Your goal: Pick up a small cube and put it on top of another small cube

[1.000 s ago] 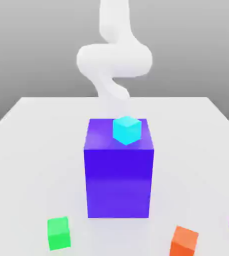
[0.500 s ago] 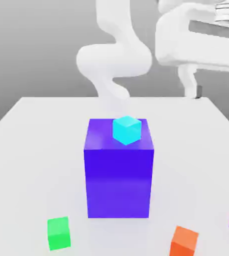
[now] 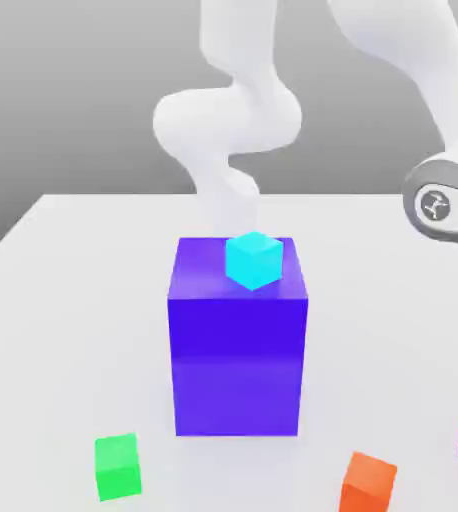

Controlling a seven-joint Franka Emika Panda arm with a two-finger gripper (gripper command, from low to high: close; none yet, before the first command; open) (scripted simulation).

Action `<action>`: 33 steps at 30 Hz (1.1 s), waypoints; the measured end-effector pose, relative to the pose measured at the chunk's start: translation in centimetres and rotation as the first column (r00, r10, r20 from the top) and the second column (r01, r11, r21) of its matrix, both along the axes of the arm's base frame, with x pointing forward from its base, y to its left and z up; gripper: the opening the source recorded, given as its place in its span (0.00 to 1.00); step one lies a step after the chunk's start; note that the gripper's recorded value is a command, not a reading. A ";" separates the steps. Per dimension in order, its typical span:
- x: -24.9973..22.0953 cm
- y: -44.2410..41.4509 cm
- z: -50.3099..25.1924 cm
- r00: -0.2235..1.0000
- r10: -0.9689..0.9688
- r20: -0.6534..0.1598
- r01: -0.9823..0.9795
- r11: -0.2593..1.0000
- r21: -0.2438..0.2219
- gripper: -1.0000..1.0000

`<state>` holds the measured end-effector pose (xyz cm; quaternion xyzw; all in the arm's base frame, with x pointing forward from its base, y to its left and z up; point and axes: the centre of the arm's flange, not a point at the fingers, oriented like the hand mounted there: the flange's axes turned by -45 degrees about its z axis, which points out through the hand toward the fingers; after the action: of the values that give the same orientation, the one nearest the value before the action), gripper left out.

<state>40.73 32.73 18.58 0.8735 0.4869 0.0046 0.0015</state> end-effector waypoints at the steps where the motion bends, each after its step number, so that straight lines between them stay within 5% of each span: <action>1: -0.2 0.2 -1.4 1.000 0.005 -0.005 -0.005 1.000 0.000 0.50; 3: -0.3 0.3 -4.3 1.000 0.010 -0.009 -0.010 1.000 0.000 0.50; 4: -0.4 0.3 -5.3 1.000 0.012 -0.009 -0.012 1.000 -0.001 0.00; 15: -0.4 0.3 -0.6 1.000 0.011 -0.010 -0.011 1.000 -0.001 0.00; 20: 5.0 -11.1 1.6 0.937 -0.349 -0.002 0.349 0.937 -0.025 0.00; 26: 7.2 -26.1 3.3 0.678 -0.735 0.005 0.735 0.678 -0.026 0.00; 33: 4.9 -43.4 1.7 0.175 -0.985 -0.009 0.985 0.175 -0.004 0.00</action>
<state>45.62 -10.65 20.25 0.9822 -0.1879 -0.0009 0.0004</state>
